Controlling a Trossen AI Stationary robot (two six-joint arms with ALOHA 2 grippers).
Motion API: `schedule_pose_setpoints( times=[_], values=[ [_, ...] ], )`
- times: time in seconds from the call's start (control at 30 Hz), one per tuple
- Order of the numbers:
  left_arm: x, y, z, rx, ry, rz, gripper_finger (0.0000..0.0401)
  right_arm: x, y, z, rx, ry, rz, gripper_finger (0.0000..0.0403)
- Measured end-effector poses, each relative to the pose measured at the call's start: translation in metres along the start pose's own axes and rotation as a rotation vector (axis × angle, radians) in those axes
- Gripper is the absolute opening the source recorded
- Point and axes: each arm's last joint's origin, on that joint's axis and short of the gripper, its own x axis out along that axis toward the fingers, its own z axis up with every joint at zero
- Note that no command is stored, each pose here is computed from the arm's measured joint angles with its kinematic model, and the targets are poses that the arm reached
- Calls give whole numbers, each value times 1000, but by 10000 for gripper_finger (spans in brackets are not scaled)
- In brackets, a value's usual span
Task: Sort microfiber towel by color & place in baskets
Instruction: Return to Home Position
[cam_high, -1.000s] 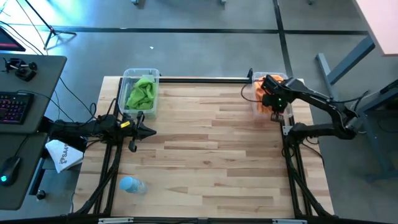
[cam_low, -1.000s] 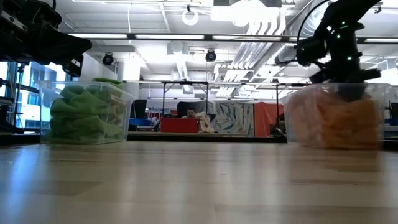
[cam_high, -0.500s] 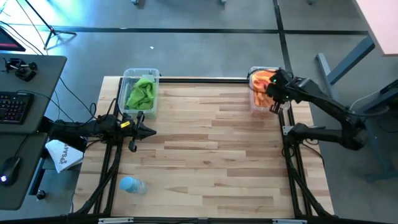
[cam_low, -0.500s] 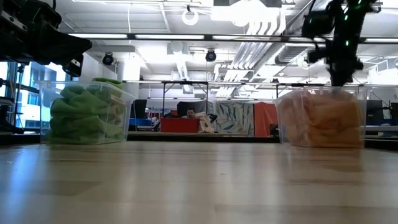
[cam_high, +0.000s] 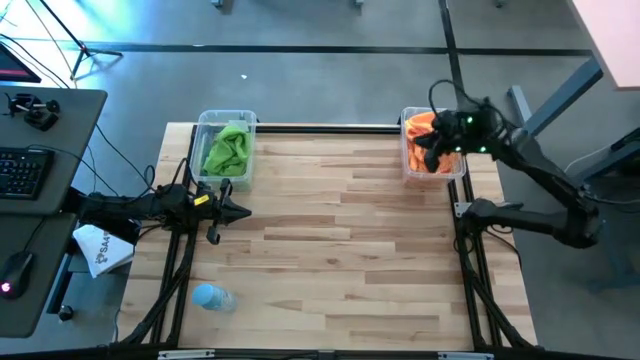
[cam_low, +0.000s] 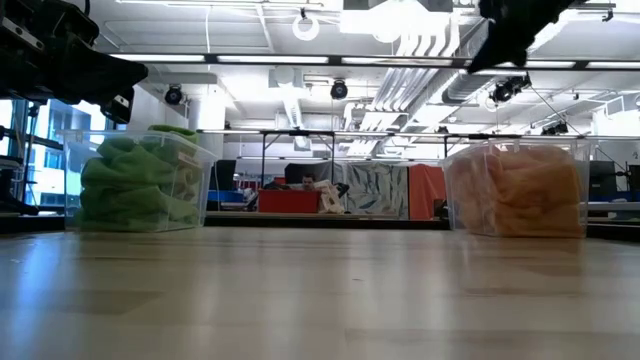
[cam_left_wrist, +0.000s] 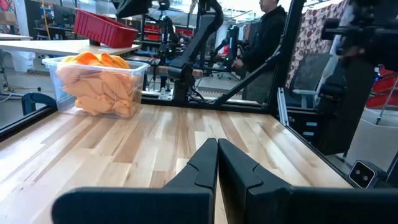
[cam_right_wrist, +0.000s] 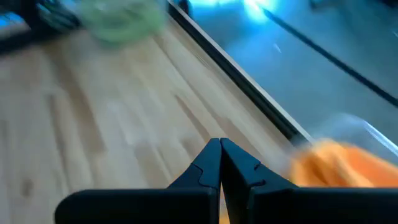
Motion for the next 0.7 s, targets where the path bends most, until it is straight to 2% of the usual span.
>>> schedule_pose_setpoints(
  times=[0.2, 0.37, 0.43, 0.53, 0.7],
  values=[
    [0, 0, 0, 0, 0, 0, 0, 30, 39, -8, -10, -230, 159, 0],
    [0, 0, 0, 0, 0, 0, 0, 53, 71, -31, -66, -310, 185, 0],
    [0, 0, 0, 0, 0, 0, 0, 59, 81, -41, -78, -321, 203, 0],
    [0, 0, 0, 0, 0, 0, 0, 66, 92, -58, -27, -301, 219, 0],
    [0, 0, 0, 0, 0, 0, 0, 74, 100, -91, -33, -251, 190, 0]
  ],
)
